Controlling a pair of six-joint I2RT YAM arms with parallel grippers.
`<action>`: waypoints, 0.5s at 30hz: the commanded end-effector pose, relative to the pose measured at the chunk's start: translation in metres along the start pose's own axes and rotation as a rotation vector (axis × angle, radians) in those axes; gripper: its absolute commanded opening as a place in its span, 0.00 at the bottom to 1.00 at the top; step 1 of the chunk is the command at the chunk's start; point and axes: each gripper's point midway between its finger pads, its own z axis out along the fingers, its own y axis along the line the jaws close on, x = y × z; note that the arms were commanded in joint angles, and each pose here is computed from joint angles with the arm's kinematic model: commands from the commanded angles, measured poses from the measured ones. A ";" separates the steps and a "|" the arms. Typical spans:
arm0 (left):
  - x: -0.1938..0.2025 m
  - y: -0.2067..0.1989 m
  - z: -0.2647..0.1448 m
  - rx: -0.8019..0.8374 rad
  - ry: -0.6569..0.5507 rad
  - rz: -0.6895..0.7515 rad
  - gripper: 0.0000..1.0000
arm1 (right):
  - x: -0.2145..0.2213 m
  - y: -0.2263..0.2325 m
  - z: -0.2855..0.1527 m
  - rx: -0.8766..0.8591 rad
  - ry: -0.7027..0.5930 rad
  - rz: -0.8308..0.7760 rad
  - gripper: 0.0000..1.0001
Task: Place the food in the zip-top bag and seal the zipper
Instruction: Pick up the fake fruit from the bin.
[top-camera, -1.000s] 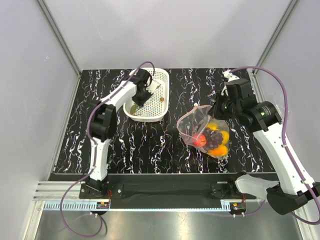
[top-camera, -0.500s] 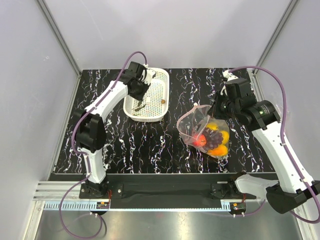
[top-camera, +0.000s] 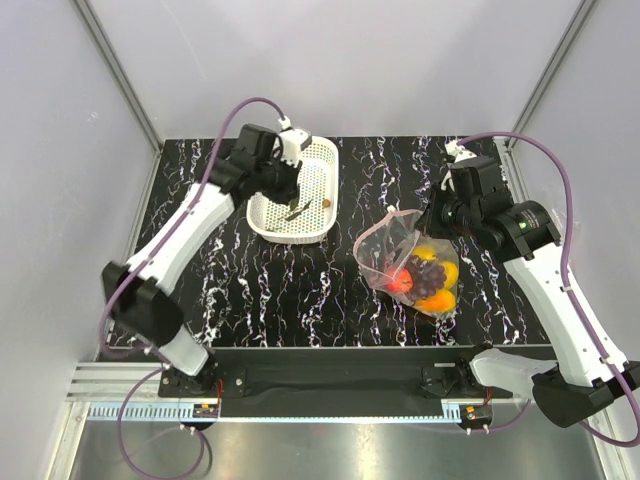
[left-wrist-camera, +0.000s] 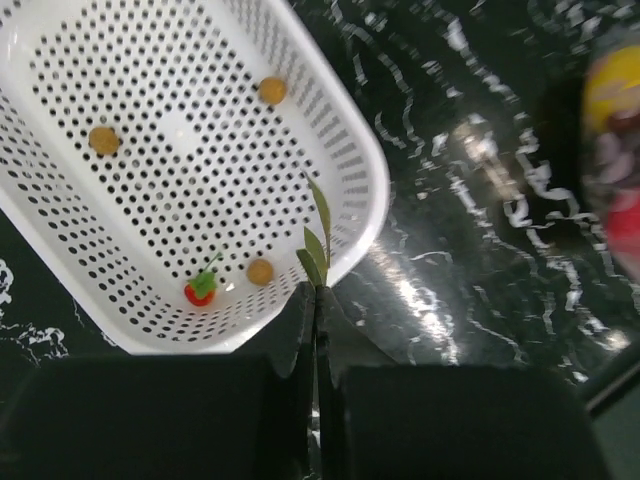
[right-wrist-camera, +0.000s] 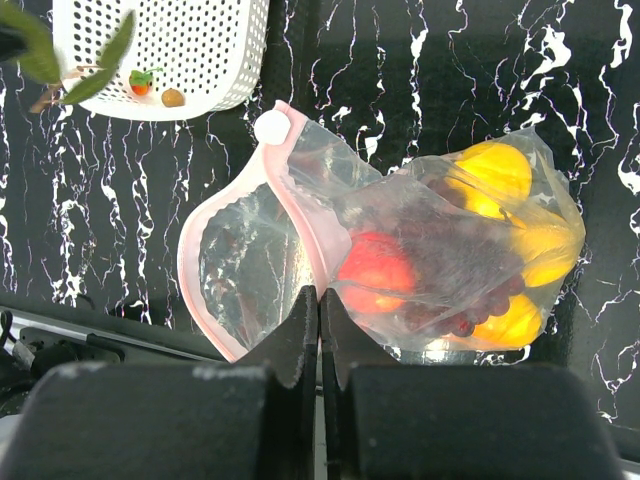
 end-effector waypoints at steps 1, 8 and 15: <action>-0.041 -0.039 -0.048 0.106 -0.216 0.013 0.00 | -0.012 0.009 -0.004 -0.038 -0.046 -0.005 0.00; -0.060 -0.116 -0.099 0.342 -0.372 0.103 0.00 | -0.013 0.012 -0.002 -0.049 -0.048 -0.012 0.00; -0.064 -0.173 -0.123 0.520 -0.425 0.164 0.00 | -0.016 0.013 -0.006 -0.057 -0.061 -0.010 0.00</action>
